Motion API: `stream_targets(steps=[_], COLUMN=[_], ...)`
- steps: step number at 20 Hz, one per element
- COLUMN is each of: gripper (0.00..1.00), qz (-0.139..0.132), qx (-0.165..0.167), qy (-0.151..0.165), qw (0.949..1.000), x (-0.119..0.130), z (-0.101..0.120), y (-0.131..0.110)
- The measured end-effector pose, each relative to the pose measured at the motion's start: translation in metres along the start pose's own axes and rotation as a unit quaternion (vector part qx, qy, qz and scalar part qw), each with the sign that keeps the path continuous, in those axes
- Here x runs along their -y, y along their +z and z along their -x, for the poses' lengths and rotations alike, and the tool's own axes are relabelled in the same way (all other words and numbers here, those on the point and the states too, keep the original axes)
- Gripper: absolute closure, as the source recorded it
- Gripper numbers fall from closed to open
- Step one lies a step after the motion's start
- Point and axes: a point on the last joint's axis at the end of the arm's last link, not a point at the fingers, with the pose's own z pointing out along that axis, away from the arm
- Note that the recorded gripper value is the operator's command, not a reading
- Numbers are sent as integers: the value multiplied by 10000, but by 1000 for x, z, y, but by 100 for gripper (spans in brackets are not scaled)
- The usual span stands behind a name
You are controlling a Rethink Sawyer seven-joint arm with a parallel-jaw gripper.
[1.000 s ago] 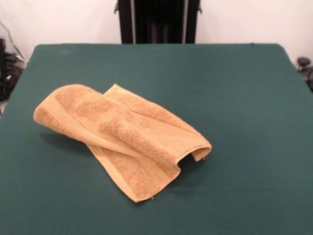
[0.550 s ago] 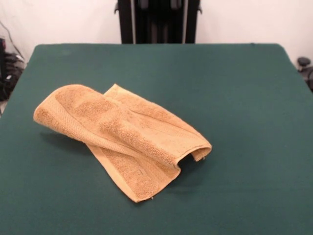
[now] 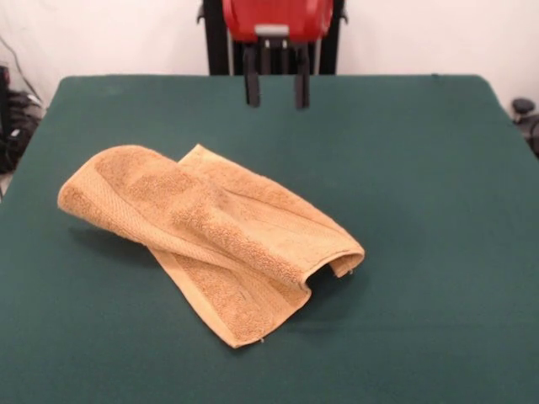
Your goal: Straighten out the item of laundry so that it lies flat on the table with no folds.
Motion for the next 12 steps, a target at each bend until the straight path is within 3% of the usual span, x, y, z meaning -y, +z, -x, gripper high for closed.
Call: stream_targets(steps=[3, 12], gripper=[0, 0], qz=[11, 3], qx=[-71, -193], qy=[59, 149], qw=[10000, 9997], x=[4, 12], z=[-17, -54], y=[25, 61])
